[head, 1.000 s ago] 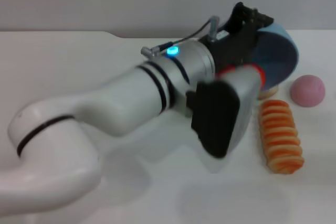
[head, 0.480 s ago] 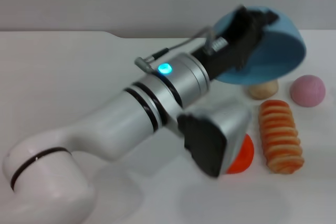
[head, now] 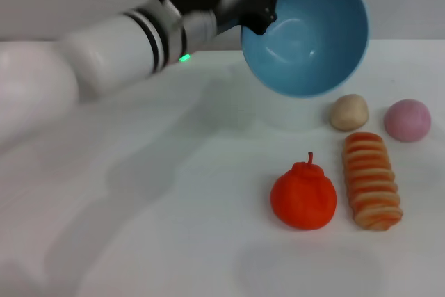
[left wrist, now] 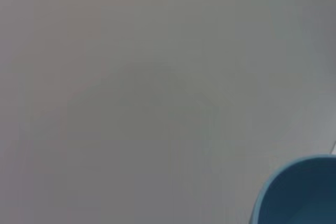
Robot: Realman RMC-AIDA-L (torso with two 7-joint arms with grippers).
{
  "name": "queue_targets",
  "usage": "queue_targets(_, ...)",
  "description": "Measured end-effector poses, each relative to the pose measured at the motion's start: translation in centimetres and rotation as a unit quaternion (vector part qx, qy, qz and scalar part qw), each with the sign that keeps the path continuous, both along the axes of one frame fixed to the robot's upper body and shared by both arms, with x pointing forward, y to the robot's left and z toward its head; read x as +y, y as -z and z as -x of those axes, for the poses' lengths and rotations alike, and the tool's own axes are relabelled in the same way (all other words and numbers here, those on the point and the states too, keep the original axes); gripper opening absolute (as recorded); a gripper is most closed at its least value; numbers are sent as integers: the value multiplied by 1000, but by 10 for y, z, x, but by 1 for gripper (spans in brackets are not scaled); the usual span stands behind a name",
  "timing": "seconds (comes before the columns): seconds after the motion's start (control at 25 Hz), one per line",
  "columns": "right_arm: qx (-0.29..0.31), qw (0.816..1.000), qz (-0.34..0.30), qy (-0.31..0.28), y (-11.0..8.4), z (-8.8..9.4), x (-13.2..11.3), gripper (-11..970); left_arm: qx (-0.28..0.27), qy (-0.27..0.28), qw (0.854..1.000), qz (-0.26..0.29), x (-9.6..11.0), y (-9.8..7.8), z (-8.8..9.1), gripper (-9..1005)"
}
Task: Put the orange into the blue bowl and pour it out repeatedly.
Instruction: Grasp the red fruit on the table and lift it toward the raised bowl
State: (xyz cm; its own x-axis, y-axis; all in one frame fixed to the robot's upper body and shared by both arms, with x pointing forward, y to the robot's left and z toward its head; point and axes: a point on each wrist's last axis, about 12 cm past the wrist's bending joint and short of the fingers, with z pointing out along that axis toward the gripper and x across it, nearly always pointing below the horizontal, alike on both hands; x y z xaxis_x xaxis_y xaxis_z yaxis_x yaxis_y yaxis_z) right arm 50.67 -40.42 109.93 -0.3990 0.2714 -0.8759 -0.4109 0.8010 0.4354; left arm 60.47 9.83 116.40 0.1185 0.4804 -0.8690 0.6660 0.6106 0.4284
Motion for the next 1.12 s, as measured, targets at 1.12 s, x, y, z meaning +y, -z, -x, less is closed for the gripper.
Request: queue_targets(1.12, 225, 914, 141, -307, 39, -56, 154, 716, 208, -43, 975, 66, 20, 12, -41, -2)
